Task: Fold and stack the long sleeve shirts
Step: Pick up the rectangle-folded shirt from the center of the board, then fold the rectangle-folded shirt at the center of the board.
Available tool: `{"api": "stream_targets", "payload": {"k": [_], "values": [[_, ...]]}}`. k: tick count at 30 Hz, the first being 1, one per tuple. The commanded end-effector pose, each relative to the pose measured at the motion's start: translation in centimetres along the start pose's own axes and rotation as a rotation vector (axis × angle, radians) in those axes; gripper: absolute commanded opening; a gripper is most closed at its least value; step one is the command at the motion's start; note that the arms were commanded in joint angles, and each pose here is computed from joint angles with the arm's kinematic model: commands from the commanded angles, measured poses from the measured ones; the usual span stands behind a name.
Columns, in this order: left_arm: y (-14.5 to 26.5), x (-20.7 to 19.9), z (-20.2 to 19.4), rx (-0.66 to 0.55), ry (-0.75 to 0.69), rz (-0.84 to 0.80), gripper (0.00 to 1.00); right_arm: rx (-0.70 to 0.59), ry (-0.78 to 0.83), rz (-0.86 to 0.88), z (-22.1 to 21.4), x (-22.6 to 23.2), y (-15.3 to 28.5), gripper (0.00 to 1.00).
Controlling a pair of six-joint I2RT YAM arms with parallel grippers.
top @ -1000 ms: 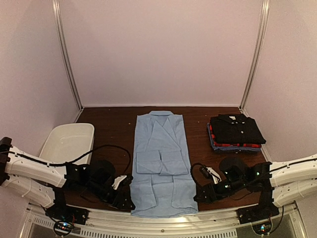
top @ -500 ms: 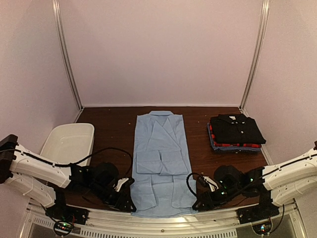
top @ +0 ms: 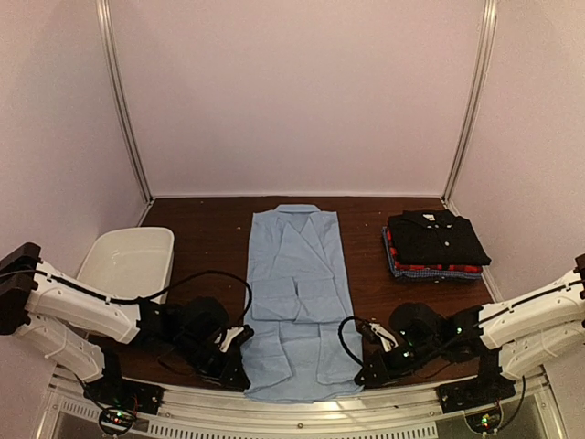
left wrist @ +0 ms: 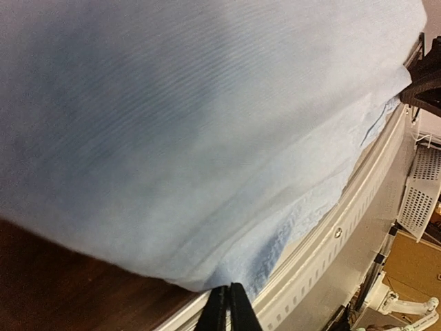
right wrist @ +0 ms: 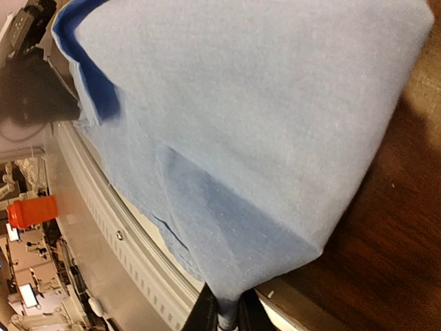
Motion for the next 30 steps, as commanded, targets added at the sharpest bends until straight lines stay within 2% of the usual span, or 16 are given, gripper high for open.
{"api": "stream_targets", "payload": {"k": [1,6,13,22,24,28,30], "values": [[1.1,-2.7,1.7,-0.087,-0.056,-0.015,0.01,-0.088,0.055,-0.038,2.6,1.5,0.7,0.08],[3.6,-4.5,3.6,-0.183,-0.068,-0.074,0.00,-0.190,0.080,-0.078,5.7,2.4,2.5,0.02],[6.8,-5.2,7.7,-0.297,-0.062,-0.150,0.00,-0.360,0.102,-0.095,11.9,2.3,4.9,0.00],[9.4,-5.1,15.5,-0.402,-0.057,-0.217,0.00,-0.497,0.085,-0.129,19.4,-1.6,6.0,0.00],[9.3,-4.4,16.9,-0.405,-0.035,-0.216,0.02,-0.502,0.075,-0.133,20.4,-2.6,5.9,0.04],[9.0,-2.8,18.7,-0.416,0.038,-0.208,0.08,-0.520,0.055,-0.138,22.2,-4.2,5.9,0.21],[9.2,-2.8,19.8,-0.447,0.038,-0.221,0.09,-0.537,0.059,-0.148,23.2,-4.6,6.2,0.25]]}}
Point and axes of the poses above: each gripper's point midway between its finger pads, its own y axis back along the fingers, its own x axis along the line the jaws close on, z = x × y, the point moved 6 cm from there along y, back along the fingers, and after that the axes turned 13 degrees about y, right-handed, at the moved point
